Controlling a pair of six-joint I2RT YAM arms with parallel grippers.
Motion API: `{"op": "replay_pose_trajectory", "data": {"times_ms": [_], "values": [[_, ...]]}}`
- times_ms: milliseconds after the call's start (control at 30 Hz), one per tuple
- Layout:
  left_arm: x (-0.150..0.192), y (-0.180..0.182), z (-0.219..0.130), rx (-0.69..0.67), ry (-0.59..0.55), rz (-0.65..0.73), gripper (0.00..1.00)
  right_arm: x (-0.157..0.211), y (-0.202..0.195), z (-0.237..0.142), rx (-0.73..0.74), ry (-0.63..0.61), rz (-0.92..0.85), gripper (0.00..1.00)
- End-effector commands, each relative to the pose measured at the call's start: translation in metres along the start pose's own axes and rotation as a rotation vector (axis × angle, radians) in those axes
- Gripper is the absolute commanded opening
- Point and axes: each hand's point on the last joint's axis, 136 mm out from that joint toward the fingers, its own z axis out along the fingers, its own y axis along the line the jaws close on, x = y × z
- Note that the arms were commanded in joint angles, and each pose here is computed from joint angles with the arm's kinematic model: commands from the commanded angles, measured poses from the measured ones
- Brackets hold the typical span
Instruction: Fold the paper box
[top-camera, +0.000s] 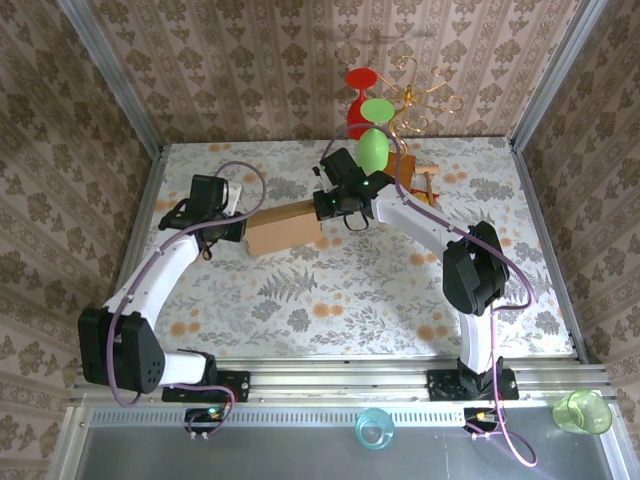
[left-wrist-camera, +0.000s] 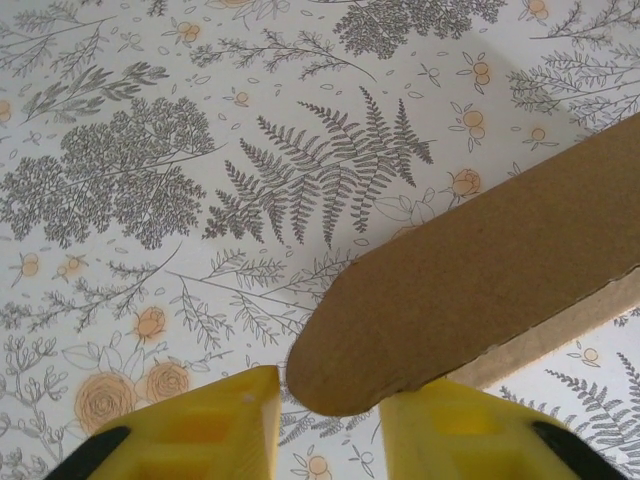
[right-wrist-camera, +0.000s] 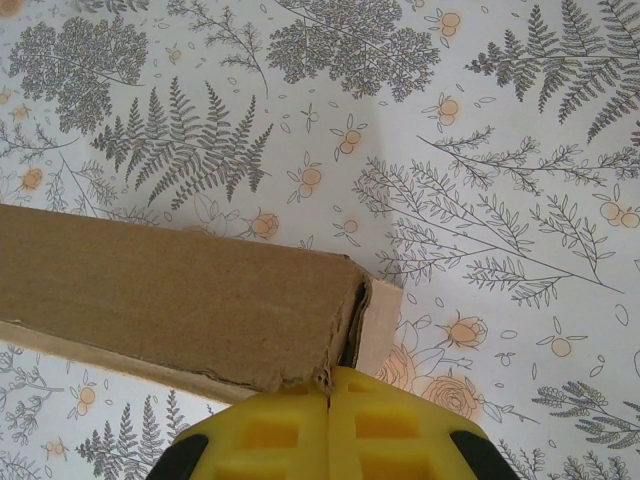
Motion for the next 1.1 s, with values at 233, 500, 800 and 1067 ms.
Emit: {"op": "replay_pose_trajectory", "data": {"times_ms": [233, 500, 800, 1067], "values": [[-0.022, -0.015, -0.012, 0.091, -0.051, -0.063, 0.16, 0.004, -0.001, -0.001, 0.000, 0.033, -0.008, 0.00], [-0.011, -0.024, -0.010, 0.145, 0.050, -0.114, 0.16, 0.002, 0.001, -0.004, 0.008, 0.035, -0.027, 0.00], [-0.011, -0.025, -0.017, 0.194, 0.089, -0.184, 0.14, 0.004, 0.001, -0.005, 0.012, 0.038, -0.031, 0.00], [-0.012, -0.023, -0.022, 0.254, 0.100, -0.270, 0.12, 0.003, 0.002, -0.008, 0.012, 0.041, -0.041, 0.00]]}}
